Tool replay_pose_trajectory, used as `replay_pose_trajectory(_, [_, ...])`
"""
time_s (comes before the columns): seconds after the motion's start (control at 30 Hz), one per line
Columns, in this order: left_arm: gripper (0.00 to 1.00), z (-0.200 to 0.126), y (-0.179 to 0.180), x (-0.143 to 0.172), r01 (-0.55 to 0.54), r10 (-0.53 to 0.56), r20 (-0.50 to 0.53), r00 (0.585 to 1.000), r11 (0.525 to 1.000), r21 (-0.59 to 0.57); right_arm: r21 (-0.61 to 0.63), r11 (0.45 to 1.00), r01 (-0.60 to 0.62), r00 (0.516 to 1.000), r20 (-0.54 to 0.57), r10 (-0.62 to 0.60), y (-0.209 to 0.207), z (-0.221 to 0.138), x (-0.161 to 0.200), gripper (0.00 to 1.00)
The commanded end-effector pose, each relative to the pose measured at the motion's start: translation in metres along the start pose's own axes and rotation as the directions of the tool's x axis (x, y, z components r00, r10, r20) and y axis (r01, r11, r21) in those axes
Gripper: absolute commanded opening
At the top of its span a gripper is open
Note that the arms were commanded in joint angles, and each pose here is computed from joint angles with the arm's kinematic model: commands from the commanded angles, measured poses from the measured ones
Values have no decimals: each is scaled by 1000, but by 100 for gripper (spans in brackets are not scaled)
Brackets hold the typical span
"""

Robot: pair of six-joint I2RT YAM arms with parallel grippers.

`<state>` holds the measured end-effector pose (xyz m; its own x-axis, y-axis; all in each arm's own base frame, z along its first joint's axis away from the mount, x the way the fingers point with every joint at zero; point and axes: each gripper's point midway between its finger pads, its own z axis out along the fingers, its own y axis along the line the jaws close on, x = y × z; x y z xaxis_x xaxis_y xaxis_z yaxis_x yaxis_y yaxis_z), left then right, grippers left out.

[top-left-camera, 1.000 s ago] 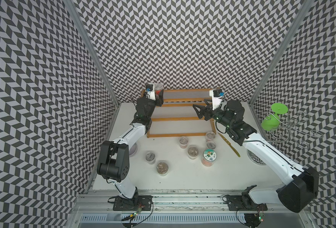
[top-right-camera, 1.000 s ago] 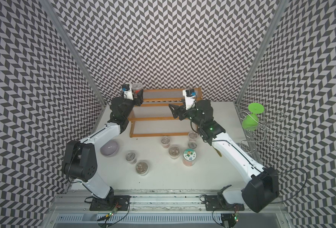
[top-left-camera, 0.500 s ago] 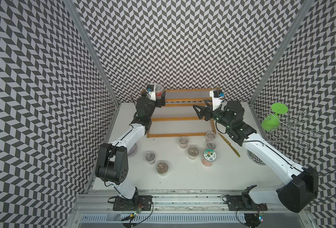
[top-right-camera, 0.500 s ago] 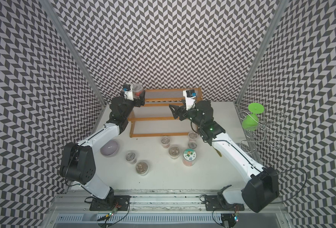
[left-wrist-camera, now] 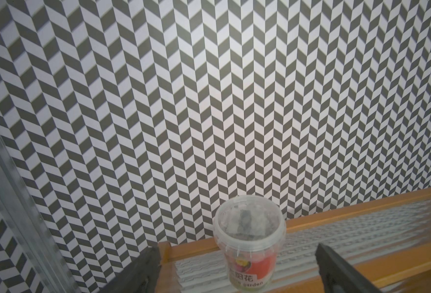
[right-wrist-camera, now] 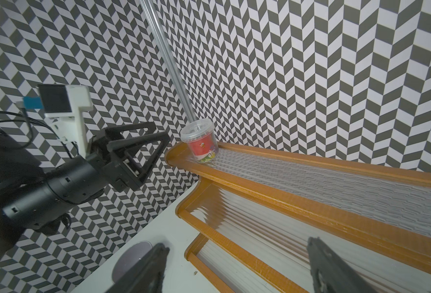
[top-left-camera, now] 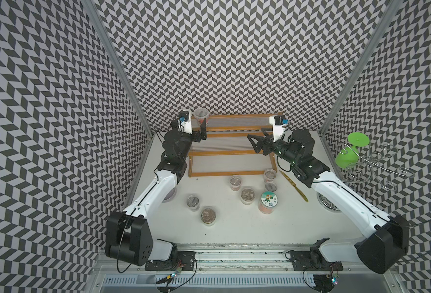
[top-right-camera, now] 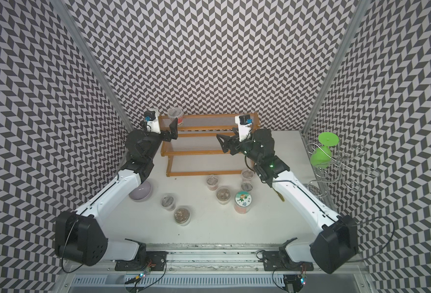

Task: Place the seed container on the shelf
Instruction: Place the seed jar on the shelf.

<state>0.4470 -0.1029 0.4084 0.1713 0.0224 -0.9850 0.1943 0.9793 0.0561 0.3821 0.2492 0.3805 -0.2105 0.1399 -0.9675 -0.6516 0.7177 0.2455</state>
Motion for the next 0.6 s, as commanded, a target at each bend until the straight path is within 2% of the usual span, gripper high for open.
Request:
replay_pose_trajectory(0.0, [100,-22,15,-7,-19,19,-11,1000,999,-50,-53,999,-3,998,56,6,10,1,-21,88])
replay_pose_trajectory(0.13, [100,-43,35,-21,28,-29,-13,999,995,-99,-47,999,-5,998,65,8,10,-1,-23,88])
replay_pose_trajectory(0.27, [100,-54,43,-24,144,-157,-103,982,982,-124,-57,998,0,998,66,3,13,-7,-22,94])
replay_pose_trajectory(0.33, [100,-58,41,-19,227,-241,-163,957,969,-99,-45,999,-24,995,92,28,11,-13,-24,99])
replay_pose_trajectory(0.43, [100,-71,36,-4,339,-339,-255,906,940,-46,-55,997,-45,991,125,51,15,-25,-26,99])
replay_pose_trajectory(0.57, [100,-93,19,9,411,-378,-308,873,910,50,-68,997,-38,977,206,52,20,-49,-31,99])
